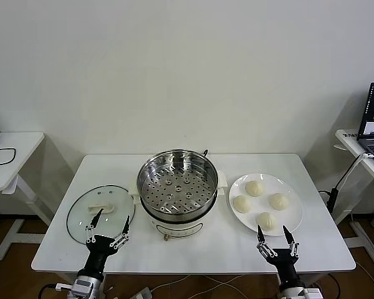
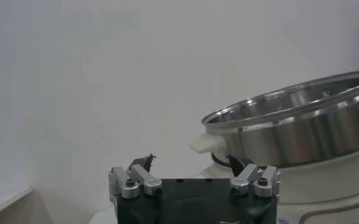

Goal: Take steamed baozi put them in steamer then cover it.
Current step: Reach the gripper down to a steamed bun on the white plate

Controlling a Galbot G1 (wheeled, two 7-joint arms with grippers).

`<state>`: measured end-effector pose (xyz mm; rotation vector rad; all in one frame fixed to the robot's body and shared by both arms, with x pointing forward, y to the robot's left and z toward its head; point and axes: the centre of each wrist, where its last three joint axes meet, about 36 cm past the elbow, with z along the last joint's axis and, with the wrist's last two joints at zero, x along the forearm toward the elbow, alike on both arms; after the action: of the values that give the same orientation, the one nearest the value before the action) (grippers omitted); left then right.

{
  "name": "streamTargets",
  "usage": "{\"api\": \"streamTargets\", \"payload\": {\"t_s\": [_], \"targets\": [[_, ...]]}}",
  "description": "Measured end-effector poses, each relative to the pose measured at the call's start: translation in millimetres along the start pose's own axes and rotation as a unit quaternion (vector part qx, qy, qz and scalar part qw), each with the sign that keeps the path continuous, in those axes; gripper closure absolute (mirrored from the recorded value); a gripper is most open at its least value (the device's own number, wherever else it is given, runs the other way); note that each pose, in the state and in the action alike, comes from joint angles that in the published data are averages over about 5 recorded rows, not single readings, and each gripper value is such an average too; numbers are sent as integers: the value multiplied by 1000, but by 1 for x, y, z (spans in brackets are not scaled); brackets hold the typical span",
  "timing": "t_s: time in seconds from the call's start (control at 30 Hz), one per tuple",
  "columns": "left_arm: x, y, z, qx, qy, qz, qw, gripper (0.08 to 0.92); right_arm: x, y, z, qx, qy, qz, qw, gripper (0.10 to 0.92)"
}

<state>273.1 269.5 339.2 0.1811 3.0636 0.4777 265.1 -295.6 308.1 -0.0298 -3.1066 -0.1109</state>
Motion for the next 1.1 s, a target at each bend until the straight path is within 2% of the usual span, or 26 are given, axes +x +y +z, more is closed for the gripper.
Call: {"api": "streamTargets", "payload": {"t_s": [0.27, 0.7, 0.93, 1.1], "targets": [[3, -1, -3, 1, -1, 3, 1000, 177, -40, -8, -15, 7, -6, 9, 1000, 200], [0, -4, -15, 5, -15, 8, 1000, 177, -188, -33, -55, 24, -9, 1, 1000, 200], [-1, -7, -17, 7, -19, 11, 1000, 177, -262, -58, -78, 87, 19, -86, 992, 200], [-1, -8, -17, 8, -20, 12, 1000, 177, -306, -83, -106, 156, 51, -186, 969, 200]]}}
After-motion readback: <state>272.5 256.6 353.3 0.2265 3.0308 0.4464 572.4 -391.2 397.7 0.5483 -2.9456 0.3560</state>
